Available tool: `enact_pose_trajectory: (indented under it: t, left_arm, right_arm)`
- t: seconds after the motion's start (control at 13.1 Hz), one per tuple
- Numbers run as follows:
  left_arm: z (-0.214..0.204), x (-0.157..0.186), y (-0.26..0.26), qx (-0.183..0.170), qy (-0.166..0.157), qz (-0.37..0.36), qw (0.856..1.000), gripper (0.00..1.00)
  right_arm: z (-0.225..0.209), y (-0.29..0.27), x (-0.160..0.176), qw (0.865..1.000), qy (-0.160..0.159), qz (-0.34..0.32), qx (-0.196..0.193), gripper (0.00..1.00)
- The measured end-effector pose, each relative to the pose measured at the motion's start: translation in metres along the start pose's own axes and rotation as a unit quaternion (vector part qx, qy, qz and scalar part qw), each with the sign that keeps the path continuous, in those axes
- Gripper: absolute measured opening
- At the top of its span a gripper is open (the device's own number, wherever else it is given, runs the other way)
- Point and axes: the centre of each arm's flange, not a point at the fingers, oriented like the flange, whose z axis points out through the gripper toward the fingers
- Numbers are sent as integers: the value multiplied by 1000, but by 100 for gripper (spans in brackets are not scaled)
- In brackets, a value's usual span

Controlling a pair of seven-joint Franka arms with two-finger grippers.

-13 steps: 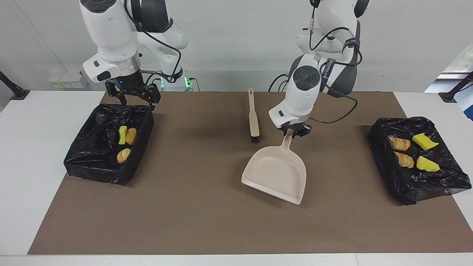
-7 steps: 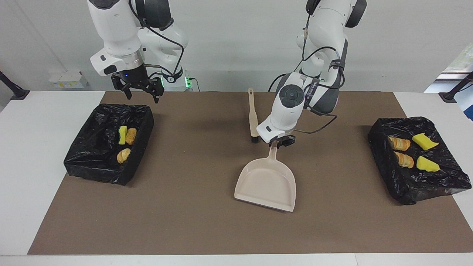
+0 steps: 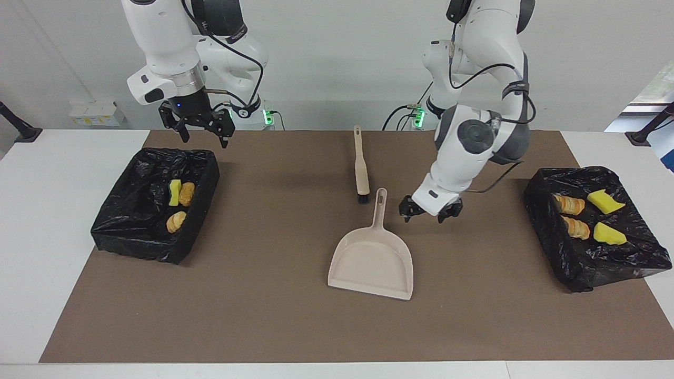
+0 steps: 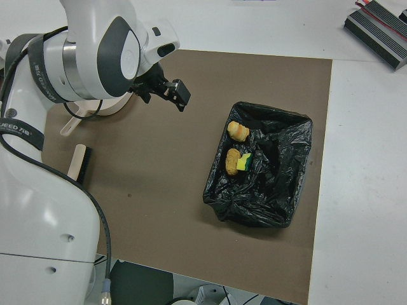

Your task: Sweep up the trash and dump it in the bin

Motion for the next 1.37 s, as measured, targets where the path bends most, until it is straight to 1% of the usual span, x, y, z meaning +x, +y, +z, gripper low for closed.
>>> enact_pose_trajectory:
  t: [0.08,0.15,0.3,0.53,0.61,0.76,0.99,1.14,1.22,1.37]
  left_arm:
    - [-17,2,-28,7,11,9,1000,100]
    - [-36,-1,-57,12,15,13,1000,100]
    - [-76,-17,-105,20,8,0,1000,100]
    - [-132,-59,-133,31,-21,-29,999,100]
    - [-148,-72,-136,35,-22,-35,999,100]
    - [-161,-90,-133,37,-14,-37,999,100]
    - [-148,-104,-123,24,0,-37,999,100]
    - [-145,-106,-119,23,3,-34,999,100]
    - [-150,-105,-118,23,9,-34,999,100]
    - [-175,-106,-119,23,35,-36,998,100]
  right_arm:
    - [-2,0,4,1000,0,0,2,100]
    - [-2,0,7,1000,0,0,3,100]
    - [-1,0,11,1000,0,1,4,100]
    - [-1,0,12,1000,-1,1,4,100]
    - [-1,0,12,1000,0,1,4,100]
    - [-2,0,12,1000,1,1,4,100]
    - [-3,0,12,1000,2,1,4,100]
    - [-8,3,13,1000,7,4,6,100]
    - [-12,4,13,1000,10,5,7,100]
    - [-15,4,13,1000,11,4,7,100]
